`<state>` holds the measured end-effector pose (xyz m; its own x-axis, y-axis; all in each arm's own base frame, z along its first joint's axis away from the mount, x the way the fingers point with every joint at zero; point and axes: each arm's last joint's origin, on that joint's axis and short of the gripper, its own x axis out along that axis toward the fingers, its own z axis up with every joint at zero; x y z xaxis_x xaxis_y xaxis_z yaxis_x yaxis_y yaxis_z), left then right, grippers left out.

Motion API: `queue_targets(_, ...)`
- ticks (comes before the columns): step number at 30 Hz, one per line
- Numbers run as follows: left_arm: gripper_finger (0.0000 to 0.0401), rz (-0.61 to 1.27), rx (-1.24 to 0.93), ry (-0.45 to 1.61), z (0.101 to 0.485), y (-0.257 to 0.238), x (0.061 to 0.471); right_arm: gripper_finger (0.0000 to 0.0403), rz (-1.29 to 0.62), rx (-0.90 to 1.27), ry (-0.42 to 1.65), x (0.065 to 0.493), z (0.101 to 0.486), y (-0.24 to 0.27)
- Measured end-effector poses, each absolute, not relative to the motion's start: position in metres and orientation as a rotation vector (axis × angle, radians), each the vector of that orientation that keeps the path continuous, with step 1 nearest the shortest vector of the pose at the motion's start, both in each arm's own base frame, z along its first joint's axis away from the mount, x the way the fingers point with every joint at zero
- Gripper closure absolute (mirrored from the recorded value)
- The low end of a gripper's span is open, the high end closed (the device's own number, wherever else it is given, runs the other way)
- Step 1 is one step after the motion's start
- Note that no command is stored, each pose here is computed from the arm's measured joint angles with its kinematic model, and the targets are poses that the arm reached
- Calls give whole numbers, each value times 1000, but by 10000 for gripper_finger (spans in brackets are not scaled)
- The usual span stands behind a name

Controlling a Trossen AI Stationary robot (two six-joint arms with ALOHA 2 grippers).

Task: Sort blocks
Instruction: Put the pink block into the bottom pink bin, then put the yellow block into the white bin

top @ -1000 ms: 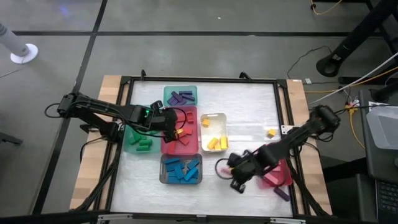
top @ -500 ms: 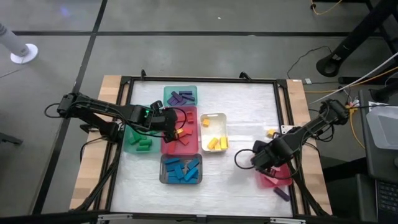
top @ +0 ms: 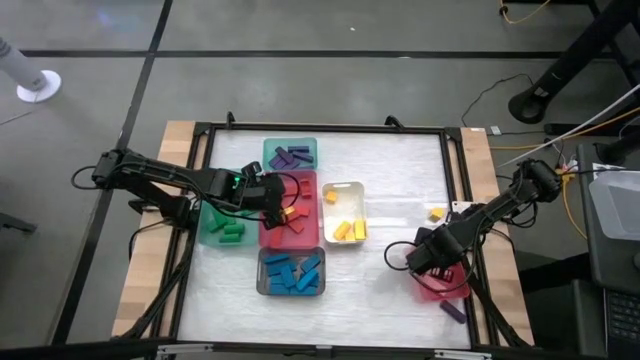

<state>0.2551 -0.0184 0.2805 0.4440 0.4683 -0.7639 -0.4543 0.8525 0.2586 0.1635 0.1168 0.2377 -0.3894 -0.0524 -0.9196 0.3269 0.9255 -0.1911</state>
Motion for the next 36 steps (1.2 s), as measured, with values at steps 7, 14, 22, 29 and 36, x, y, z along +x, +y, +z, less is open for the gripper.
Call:
queue_targets(7,223,571,18,952,281,-18,255,250,-399,265,1973,165,238,115)
queue_targets(14,223,571,17,951,281,-18,255,243,-413,323,1915,185,251,90)
queue_targets(22,223,573,9,943,281,-18,256,242,-446,302,1807,194,261,38)
queue_targets(29,223,593,-27,932,281,-18,256,242,-477,391,1879,186,241,-7)
queue_targets(36,223,595,-29,932,281,-18,256,242,-445,446,1912,174,210,-35)
